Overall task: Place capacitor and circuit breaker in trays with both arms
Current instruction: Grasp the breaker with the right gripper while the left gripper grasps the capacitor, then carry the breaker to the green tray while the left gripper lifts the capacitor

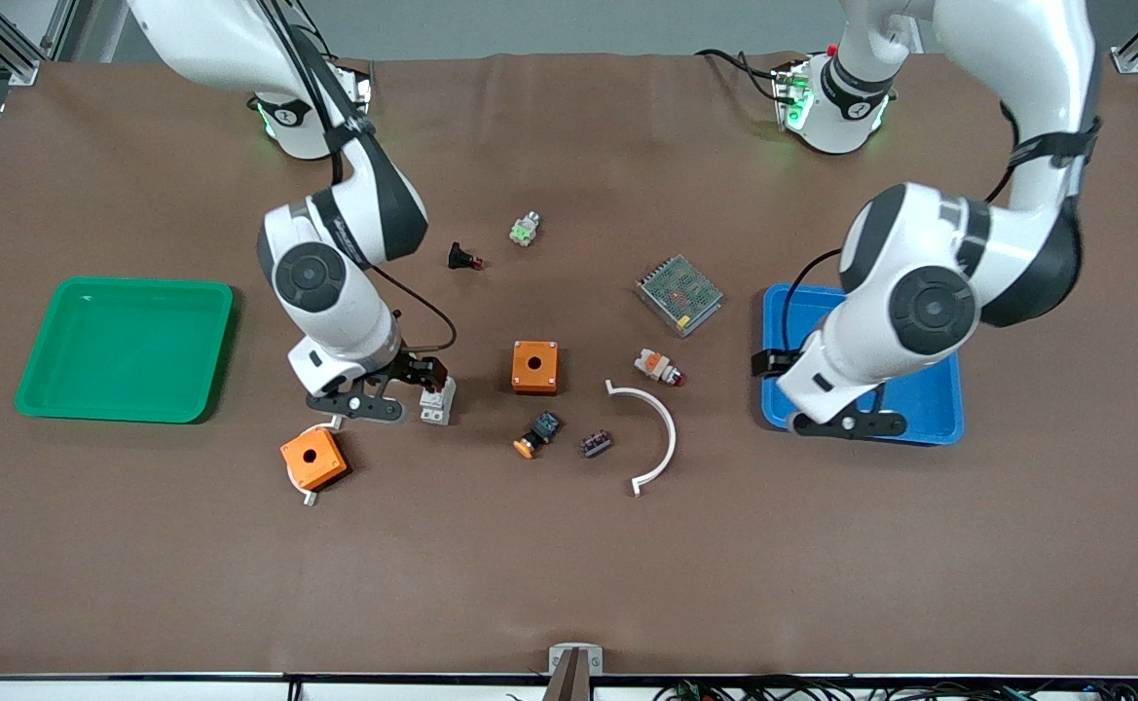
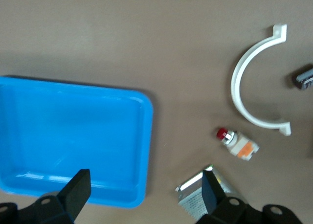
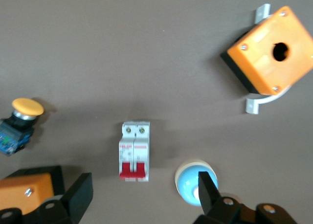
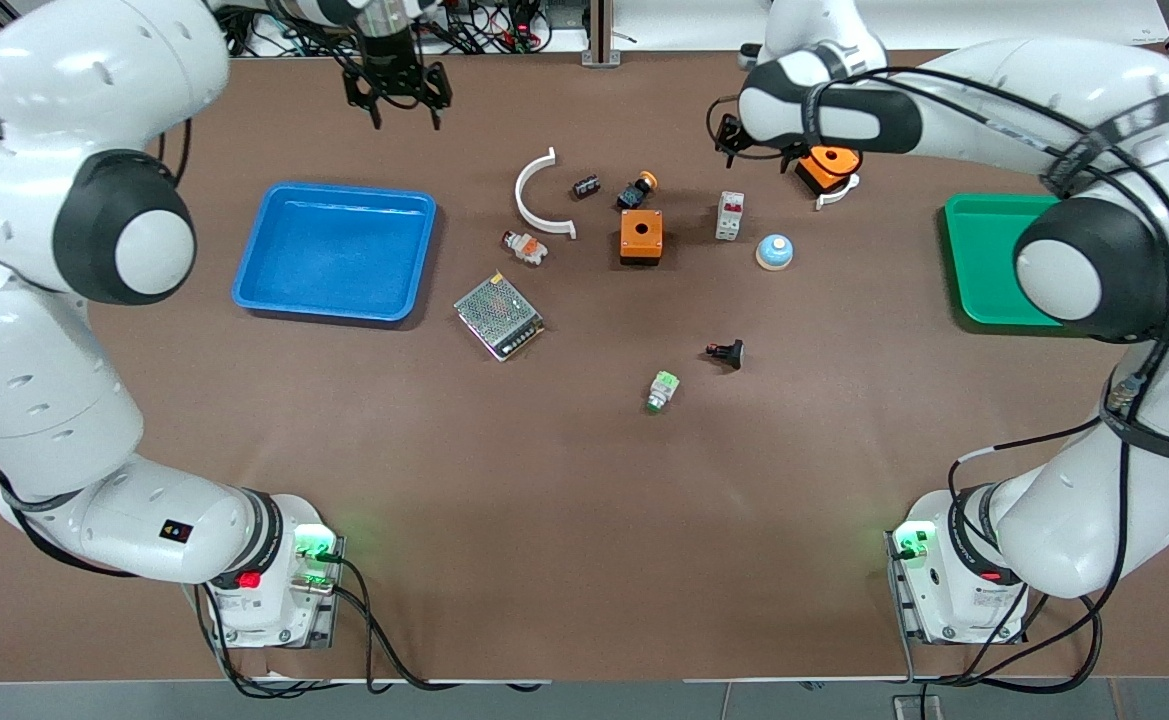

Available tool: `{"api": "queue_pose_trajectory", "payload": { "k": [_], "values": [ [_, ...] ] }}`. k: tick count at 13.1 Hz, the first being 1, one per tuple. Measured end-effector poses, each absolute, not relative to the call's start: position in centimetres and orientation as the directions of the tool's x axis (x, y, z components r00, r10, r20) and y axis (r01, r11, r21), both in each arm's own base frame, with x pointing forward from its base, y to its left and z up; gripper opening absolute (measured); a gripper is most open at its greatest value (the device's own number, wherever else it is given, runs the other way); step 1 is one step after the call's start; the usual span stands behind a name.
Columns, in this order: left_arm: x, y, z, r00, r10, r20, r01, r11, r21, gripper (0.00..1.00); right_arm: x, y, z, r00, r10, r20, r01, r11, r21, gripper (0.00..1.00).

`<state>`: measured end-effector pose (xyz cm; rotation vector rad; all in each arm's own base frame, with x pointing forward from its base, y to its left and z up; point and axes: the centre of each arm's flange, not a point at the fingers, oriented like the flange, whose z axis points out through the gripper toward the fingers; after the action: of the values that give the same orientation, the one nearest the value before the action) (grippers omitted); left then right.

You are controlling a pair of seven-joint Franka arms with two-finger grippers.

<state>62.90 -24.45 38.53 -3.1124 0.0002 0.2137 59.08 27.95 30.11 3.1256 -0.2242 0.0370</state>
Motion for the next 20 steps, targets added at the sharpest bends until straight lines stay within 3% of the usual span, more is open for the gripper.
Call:
{"api": "queue_pose_trajectory", "payload": {
  "k": [8, 9, 13, 16, 20],
  "values": [
    [63.4, -32.9, 27.7, 0.986, 0.162, -0.031, 0.163, -0.986, 0.030, 1.00, 59.2, 29.6, 21.6, 0.988, -0.157, -0.002, -0.157, -0.988, -0.002, 0.89],
    [63.3, -34.3, 26.9, 0.978, 0.209, -0.025, 0.210, -0.977, 0.040, 1.00, 59.1, 29.7, 20.9, 0.988, -0.154, -0.004, -0.154, -0.988, 0.000, 0.83],
    [63.4, -39.8, 25.6, 0.929, 0.368, 0.031, 0.360, -0.922, 0.142, 1.00, 59.3, 29.8, 20.7, 0.988, -0.154, -0.003, -0.154, -0.988, 0.001, 0.39],
    [62.7, -42.9, 24.5, 0.909, 0.409, 0.073, 0.384, -0.894, 0.229, 1.00, 60.0, 29.7, 22.4, 0.988, -0.157, 0.002, -0.157, -0.988, 0.001, 0.40],
    [61.1, -46.7, 21.0, 0.913, 0.400, 0.085, 0.366, -0.891, 0.268, 1.00, 60.9, 26.2, 31.5, 0.988, -0.147, -0.046, -0.147, -0.989, 0.017, 0.40]
  ]
}}
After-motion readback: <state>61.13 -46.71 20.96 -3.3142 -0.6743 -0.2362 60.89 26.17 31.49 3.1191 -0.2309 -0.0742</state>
